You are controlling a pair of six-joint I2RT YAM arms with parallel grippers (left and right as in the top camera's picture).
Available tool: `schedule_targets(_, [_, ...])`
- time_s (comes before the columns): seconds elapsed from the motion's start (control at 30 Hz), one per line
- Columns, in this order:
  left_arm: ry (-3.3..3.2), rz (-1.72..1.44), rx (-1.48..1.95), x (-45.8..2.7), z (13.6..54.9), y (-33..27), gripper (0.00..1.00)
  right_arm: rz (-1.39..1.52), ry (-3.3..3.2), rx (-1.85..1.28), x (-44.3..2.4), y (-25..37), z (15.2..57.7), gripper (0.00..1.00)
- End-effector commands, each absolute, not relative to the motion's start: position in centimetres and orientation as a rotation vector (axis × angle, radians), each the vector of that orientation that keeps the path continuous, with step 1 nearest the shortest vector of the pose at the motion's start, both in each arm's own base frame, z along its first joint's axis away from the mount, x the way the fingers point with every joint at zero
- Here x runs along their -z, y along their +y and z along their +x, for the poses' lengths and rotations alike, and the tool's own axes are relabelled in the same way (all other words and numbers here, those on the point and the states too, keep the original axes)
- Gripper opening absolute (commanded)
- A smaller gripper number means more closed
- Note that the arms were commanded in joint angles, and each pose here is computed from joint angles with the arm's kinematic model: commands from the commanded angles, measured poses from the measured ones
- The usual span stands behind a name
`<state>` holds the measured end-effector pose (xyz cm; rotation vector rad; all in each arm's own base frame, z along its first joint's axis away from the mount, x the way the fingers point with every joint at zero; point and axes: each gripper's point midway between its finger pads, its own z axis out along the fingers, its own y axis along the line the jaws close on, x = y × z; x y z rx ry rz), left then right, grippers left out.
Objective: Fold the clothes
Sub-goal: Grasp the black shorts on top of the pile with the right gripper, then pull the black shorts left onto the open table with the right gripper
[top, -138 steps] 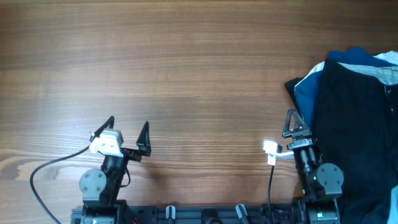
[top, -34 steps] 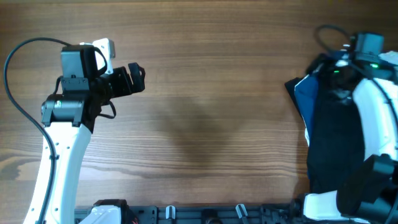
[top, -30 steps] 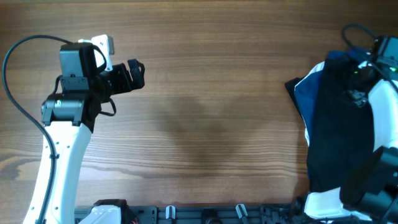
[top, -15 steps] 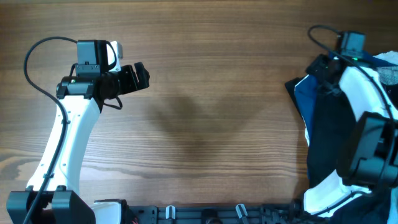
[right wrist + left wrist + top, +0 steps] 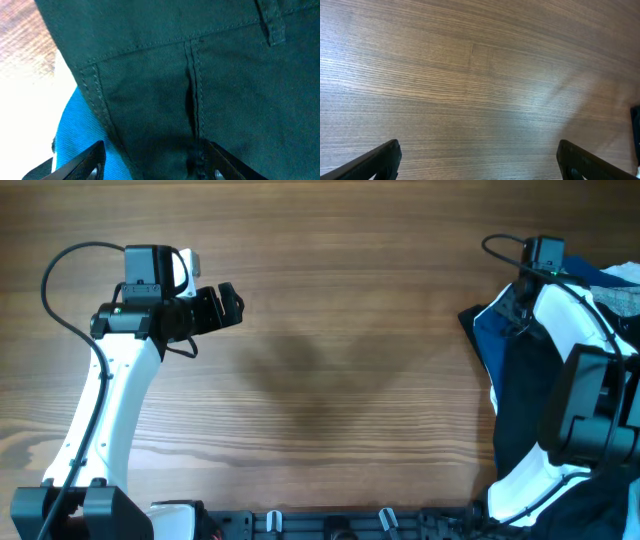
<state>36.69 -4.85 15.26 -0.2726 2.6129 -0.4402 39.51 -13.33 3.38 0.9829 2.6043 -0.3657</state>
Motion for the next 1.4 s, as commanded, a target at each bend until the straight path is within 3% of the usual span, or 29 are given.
schedule_targets(0.0, [2.61, -0.279, 0.463, -15.6, 36.9, -5.0, 1.0, 0.985, 2.612, 0.426, -2.9, -14.0, 39.5, 0.57])
schedule_targets(0.07, [2.613, -0.28, 0.463, -15.5, 36.8, -5.0, 1.0, 0.986, 2.598, 0.461, -3.1, -14.4, 39.4, 0.41])
schedule_targets(0.1, [2.614, -0.281, 0.463, -15.5, 36.8, -5.0, 1.0, 0.989, 2.592, 0.487, -3.2, -14.7, 39.3, 0.4])
schedule_targets(0.17, [2.614, -0.28, 0.463, -15.5, 36.8, -5.0, 1.0, 0.992, 2.596, 0.536, -3.2, -15.1, 38.7, 0.52])
schedule_targets(0.23, [2.615, -0.28, 0.463, -15.5, 36.8, -5.0, 1.0, 0.992, 2.603, 0.54, -3.2, -15.1, 38.6, 0.26])
schedule_targets(0.33, [2.615, -0.28, 0.463, -15.5, 36.8, -5.0, 1.0, 0.989, 2.606, 0.494, -3.5, -14.7, 39.0, 0.04])
schedule_targets(0.43, [2.616, -0.28, 0.463, -15.5, 36.7, -5.0, 1.0, 0.976, 2.565, 0.473, -6.5, -14.8, 39.8, 0.04])
schedule_targets(0.6, [2.607, -0.275, 0.46, -15.8, 36.7, -4.9, 1.0, 0.863, 2.377, 0.32, -17.7, -14.0, 42.0, 0.04])
schedule_targets(0.73, [2.546, -0.258, 0.461, -18.0, 36.8, -4.9, 0.98, 0.57, 2.208, -0.069, -27.9, -8.5, 43.7, 0.04])
schedule_targets(0.83, [2.443, -0.249, 0.454, -21.8, 37.2, -4.3, 0.96, 0.373, 2.111, -0.284, -32.9, -2.6, 43.2, 0.04])
schedule_targets(1.0, [2.245, -0.271, 0.419, -29.1, 36.9, -1.8, 0.96, 0.0, 2.172, -0.545, -33.4, 11.6, 40.8, 0.04])
schedule_targets(1.2, [2.083, -0.35, 0.313, -34.1, 34.8, 2.0, 0.98, -0.586, 2.308, -0.69, -27.3, 30.4, 33.0, 0.04])
schedule_targets(1.23, [2.07, -0.366, 0.289, -34.4, 34.5, 2.5, 0.99, -0.649, 2.317, -0.68, -26.3, 32.0, 31.9, 0.13])
schedule_targets(1.3, [2.054, -0.382, 0.261, -34.8, 34.2, 3.2, 1.0, -0.663, 2.341, -0.577, -24.6, 33.3, 31.2, 0.61])
schedule_targets(1.37, [2.054, -0.372, 0.254, -34.8, 34.1, 3.2, 1.0, -0.553, 2.353, -0.467, -24.3, 32.1, 32.2, 0.7])
